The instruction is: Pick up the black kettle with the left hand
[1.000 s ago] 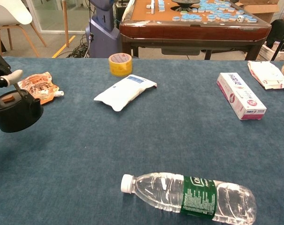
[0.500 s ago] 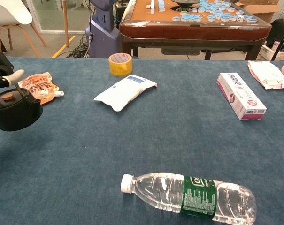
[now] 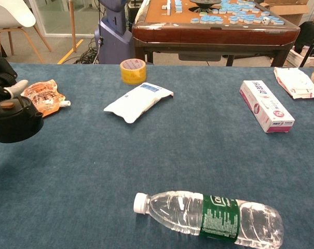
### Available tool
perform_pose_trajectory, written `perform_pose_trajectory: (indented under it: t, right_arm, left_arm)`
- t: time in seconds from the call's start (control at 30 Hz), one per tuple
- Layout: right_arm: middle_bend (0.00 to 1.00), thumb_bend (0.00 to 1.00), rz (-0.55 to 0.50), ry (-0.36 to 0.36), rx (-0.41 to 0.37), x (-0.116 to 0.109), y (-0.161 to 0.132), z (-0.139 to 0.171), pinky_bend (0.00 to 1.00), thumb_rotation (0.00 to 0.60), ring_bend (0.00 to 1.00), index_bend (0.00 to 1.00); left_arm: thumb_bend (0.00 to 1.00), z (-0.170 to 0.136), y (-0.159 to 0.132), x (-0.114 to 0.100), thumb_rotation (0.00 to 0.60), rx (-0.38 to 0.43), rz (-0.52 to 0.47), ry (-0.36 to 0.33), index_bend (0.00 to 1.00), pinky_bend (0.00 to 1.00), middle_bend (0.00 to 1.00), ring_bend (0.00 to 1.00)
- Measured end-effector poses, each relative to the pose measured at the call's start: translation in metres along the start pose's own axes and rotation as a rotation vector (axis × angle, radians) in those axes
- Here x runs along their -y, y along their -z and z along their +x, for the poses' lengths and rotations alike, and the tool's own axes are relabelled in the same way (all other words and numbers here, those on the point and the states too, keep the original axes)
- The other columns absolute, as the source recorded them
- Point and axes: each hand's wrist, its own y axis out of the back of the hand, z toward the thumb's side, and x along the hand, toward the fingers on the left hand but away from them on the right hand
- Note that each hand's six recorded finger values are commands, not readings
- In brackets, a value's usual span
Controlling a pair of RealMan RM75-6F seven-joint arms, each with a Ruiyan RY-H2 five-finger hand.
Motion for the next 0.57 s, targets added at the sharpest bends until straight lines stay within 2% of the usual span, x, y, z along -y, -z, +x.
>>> perform_pose_trajectory:
  t: [0.17, 0.37, 0.57]
  right_arm:
    - [0.28, 0.06, 0.000, -0.003, 0.000, 0.0010, -0.0002, -0.0004, 0.11, 0.600, 0.13, 0.30]
    - [0.28, 0.06, 0.000, -0.006, 0.000, 0.0020, -0.0005, -0.0009, 0.11, 0.600, 0.13, 0.30]
    - [0.28, 0.06, 0.001, -0.008, 0.000, 0.0025, -0.0007, -0.0014, 0.11, 0.600, 0.13, 0.30]
  left_arm:
    - [0.47, 0.0000, 0.0003, 0.0002, 0.494, -0.001, -0.002, 0.003, 1.00, 0.50, 1.00, 1.00]
    - [0.47, 0.0004, 0.0005, 0.0002, 0.428, -0.004, -0.006, 0.004, 1.00, 0.50, 1.00, 1.00]
    - [0.47, 0.0007, 0.0012, 0.0017, 0.426, -0.006, -0.002, 0.010, 1.00, 0.50, 1.00, 1.00]
